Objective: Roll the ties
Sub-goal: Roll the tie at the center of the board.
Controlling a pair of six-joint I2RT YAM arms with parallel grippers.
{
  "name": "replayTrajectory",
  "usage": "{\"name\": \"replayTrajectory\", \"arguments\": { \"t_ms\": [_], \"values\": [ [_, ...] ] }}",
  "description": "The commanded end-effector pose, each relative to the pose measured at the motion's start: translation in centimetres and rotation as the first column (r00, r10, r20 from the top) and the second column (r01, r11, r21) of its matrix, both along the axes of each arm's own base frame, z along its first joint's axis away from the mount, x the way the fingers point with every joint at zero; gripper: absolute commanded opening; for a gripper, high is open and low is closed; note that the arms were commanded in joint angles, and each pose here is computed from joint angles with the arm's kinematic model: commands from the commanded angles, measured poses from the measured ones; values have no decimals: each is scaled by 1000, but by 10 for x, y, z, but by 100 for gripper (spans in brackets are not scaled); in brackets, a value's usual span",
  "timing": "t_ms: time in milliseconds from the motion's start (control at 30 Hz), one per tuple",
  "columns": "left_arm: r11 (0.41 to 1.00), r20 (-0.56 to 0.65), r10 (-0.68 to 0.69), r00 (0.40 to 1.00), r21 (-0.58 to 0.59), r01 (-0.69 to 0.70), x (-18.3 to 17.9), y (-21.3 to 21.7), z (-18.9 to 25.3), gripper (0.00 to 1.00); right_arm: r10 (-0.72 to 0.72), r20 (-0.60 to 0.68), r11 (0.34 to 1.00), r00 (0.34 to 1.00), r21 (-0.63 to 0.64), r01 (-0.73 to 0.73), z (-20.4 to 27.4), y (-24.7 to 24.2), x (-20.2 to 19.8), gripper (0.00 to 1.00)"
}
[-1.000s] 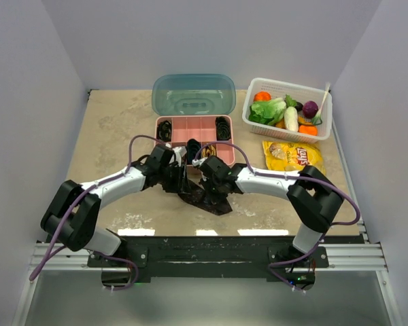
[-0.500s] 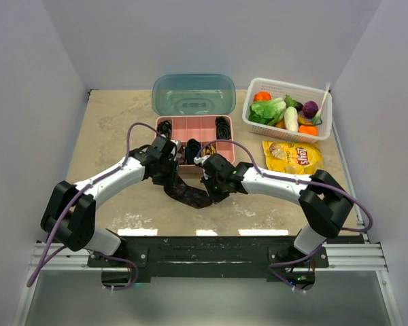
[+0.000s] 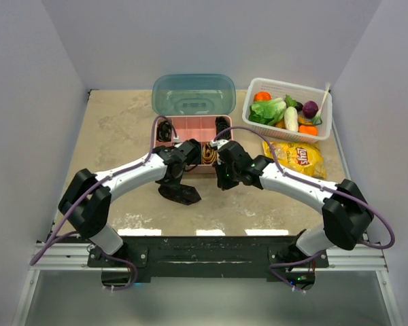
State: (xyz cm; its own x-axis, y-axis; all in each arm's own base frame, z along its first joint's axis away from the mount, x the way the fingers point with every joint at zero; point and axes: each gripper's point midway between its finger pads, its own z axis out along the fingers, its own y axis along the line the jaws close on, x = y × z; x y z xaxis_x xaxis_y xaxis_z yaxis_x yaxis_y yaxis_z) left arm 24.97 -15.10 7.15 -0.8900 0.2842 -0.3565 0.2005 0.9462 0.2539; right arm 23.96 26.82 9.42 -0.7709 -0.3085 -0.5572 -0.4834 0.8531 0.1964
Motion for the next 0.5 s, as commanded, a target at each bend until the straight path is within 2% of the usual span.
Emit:
{"name": "replayTrajectory", "arguments": {
  "t_ms": [0, 233, 467],
  "values": [
    [988, 80, 60, 995, 141, -71, 5, 7, 12, 32, -47, 28, 997, 998, 54, 46, 16, -7, 7, 0],
    [973, 133, 37, 990, 220, -65, -1, -21, 13, 30, -84, 35, 994, 996, 74, 81, 20, -17, 7, 2],
    [974, 117, -10, 993, 225, -17, -6, -59, -2, 31, -101, 34, 992, 994, 77, 98, 19, -21, 7, 3]
  ]
}}
